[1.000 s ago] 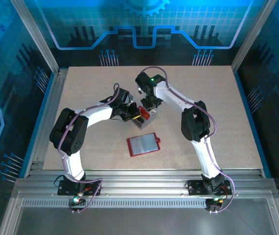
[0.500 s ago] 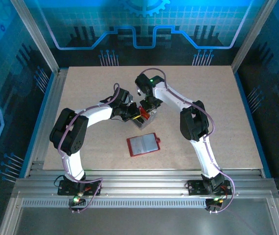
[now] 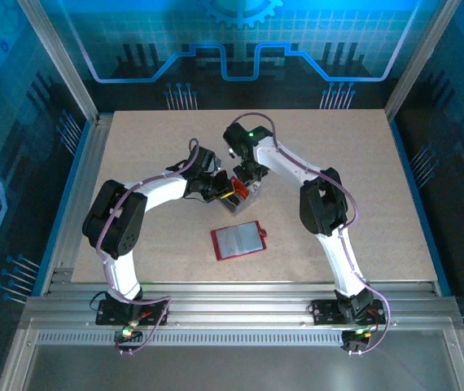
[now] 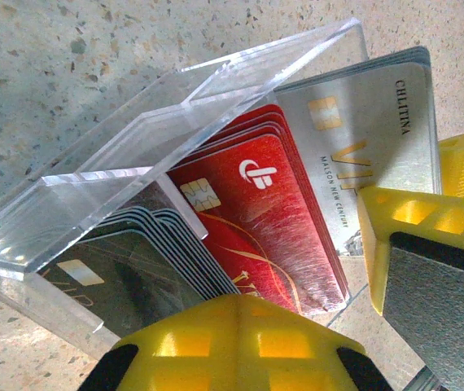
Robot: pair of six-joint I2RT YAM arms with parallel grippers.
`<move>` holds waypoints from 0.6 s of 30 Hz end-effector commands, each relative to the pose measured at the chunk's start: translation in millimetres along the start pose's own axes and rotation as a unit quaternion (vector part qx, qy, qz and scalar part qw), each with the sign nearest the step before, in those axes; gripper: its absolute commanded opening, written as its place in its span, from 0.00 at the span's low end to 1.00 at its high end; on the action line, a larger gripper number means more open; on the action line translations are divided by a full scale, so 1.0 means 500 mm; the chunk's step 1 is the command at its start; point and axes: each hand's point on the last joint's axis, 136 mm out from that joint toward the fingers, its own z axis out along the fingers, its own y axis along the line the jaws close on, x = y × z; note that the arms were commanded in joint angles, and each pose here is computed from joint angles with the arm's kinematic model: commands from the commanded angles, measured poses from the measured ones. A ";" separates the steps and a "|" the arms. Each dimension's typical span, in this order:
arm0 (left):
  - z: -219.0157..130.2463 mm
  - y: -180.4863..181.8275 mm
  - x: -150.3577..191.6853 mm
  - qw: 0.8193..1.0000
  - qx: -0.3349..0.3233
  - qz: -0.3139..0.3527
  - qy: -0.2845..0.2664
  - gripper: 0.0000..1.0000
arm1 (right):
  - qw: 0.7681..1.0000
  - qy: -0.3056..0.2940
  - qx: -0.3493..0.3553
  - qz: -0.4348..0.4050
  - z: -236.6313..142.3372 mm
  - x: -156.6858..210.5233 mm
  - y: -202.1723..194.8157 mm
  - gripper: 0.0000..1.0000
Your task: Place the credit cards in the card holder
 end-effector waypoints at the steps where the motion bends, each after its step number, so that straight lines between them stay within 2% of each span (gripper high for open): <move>1: 0.012 0.086 0.040 0.997 -0.064 -0.018 0.032 0.00 | 0.998 -0.004 0.057 0.000 -0.019 0.006 -0.048 0.35; 18: 0.013 0.088 0.042 0.997 -0.064 -0.019 0.032 0.00 | 0.995 -0.017 0.093 -0.019 -0.046 -0.004 -0.051 0.33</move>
